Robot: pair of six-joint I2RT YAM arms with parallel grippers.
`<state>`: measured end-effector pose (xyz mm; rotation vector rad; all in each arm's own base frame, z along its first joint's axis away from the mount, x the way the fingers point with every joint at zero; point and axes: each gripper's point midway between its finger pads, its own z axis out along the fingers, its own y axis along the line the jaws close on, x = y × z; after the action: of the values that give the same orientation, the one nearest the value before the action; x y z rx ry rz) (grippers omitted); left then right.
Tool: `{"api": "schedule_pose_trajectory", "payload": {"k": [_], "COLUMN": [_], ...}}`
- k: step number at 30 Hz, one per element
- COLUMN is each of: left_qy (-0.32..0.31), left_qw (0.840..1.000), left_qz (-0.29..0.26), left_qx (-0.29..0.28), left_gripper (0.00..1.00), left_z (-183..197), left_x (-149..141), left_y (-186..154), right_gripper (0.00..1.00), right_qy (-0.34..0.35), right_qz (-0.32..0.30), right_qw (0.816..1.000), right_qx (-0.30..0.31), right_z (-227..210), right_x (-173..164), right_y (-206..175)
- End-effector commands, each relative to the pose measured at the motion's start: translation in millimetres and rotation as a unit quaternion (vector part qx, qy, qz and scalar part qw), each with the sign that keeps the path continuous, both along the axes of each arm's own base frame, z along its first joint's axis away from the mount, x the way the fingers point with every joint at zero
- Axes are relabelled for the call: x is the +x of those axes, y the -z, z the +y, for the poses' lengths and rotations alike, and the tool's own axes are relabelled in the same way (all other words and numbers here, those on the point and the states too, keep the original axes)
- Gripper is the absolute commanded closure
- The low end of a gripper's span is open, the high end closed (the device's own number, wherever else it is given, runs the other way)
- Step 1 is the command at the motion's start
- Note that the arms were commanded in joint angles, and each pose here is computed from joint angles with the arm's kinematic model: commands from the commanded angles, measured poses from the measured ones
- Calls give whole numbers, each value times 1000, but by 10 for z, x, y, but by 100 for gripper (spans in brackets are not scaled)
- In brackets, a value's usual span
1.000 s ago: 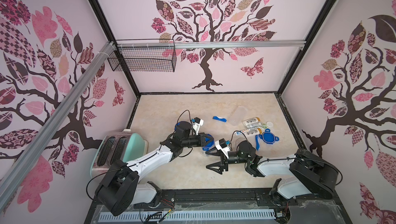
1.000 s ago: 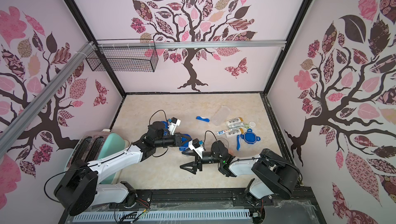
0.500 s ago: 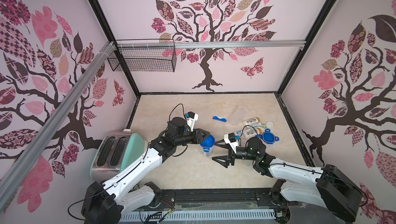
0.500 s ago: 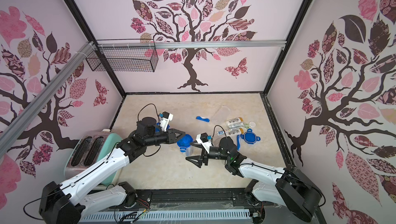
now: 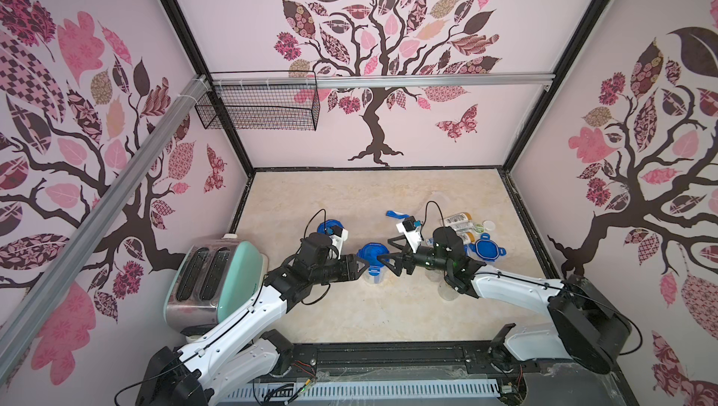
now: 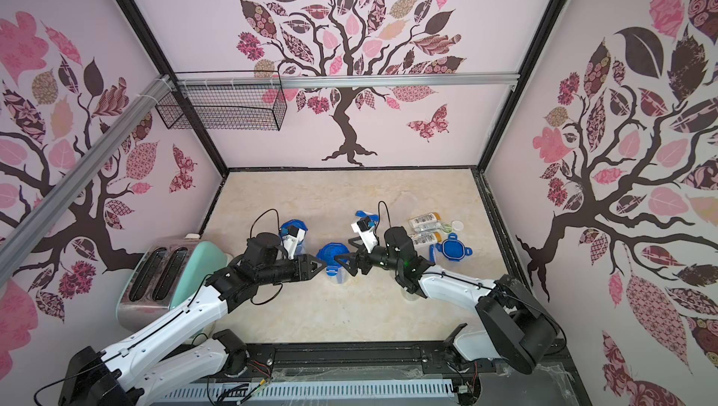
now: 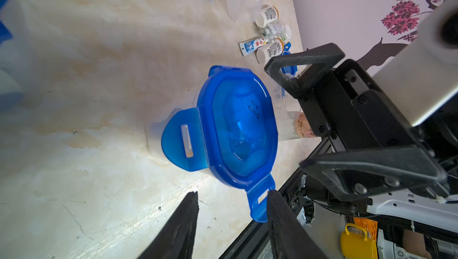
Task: Take out toiletry kits
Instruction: Adjust the container at the center of the board.
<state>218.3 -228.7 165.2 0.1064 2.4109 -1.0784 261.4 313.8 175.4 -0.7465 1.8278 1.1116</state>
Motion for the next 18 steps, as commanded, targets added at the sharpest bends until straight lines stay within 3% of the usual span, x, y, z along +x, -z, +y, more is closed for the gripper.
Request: {"api": "schedule_pose_trajectory", "payload": {"k": [1, 18], "left_qy": [-8, -6], "left_qw": [1000, 1000], "left_qz": [-9, 11], "left_qx": [-2, 1], "left_gripper": [51, 58], "left_z": [-31, -125], "left_x": [93, 402], "left_y": [-33, 170], "right_gripper": [13, 17], "right_qy": [-24, -94], "right_qz": [22, 44], "right_qw": [999, 994], "right_qx": [8, 44], "right_z": [57, -43], "right_x": [-44, -659], "right_y": [-21, -21]}}
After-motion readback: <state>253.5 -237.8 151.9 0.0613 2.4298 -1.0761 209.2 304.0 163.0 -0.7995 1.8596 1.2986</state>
